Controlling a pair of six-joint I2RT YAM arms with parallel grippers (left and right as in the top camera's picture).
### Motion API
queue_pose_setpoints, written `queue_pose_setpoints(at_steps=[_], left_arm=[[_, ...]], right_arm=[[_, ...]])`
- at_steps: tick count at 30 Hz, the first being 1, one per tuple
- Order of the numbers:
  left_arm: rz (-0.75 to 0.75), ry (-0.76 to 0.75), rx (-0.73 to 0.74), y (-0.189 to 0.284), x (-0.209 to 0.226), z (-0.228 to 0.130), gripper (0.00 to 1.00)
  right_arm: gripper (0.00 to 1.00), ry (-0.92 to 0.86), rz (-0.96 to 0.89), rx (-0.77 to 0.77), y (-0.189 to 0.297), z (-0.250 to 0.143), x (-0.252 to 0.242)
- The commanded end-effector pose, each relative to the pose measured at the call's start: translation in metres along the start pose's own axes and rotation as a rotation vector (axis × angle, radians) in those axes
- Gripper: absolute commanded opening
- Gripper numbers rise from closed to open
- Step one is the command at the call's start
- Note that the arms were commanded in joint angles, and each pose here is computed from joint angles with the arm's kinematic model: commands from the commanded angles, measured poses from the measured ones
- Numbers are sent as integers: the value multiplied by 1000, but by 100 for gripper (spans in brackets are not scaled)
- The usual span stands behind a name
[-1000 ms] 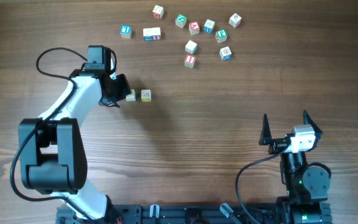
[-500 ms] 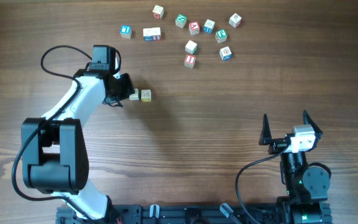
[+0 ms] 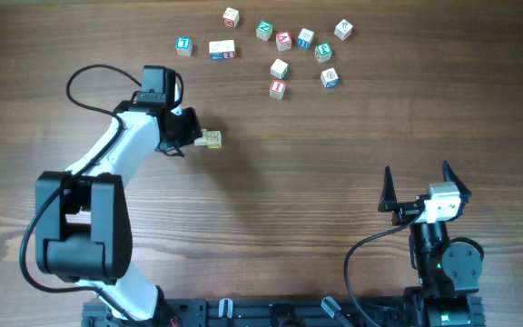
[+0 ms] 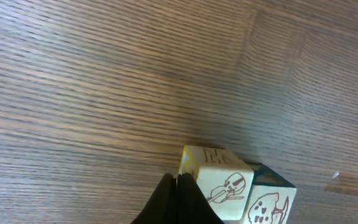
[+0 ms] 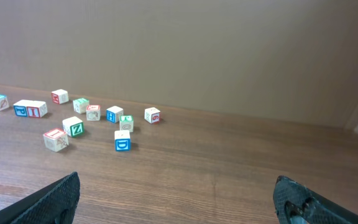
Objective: Form a horizontal line
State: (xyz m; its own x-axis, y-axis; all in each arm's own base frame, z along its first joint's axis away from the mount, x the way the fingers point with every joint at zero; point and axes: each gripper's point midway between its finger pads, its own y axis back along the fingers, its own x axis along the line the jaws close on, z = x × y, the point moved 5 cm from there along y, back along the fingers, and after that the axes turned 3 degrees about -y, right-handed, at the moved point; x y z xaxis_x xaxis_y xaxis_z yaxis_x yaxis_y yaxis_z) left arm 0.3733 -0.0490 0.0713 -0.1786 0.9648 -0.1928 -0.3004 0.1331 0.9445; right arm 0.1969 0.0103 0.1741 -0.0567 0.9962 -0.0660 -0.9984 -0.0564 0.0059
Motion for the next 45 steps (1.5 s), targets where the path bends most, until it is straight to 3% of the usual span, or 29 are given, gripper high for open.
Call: queue_pose_setpoints(at_steps=[1, 6, 14, 21, 28, 36, 45], left_arm=[[-5, -25, 17, -5, -3, -4, 6], [80, -28, -85, -4, 6, 13, 4], [-62, -58, -316, 5, -22, 57, 4], [-99, -115, -272, 0, -49, 41, 4], [-30, -113, -173, -6, -40, 21, 4], [-25, -138, -200, -18, -39, 28, 4], [0, -134, -132, -20, -34, 15, 4]], right_arm=[[100, 10, 7, -10, 0, 1, 1], [100, 10, 7, -10, 0, 1, 1], [100, 11, 7, -10, 0, 1, 1], [100, 10, 7, -10, 0, 1, 1], [100, 11, 7, -10, 0, 1, 0], [100, 11, 7, -10, 0, 1, 0], [100, 11, 7, -10, 0, 1, 1]])
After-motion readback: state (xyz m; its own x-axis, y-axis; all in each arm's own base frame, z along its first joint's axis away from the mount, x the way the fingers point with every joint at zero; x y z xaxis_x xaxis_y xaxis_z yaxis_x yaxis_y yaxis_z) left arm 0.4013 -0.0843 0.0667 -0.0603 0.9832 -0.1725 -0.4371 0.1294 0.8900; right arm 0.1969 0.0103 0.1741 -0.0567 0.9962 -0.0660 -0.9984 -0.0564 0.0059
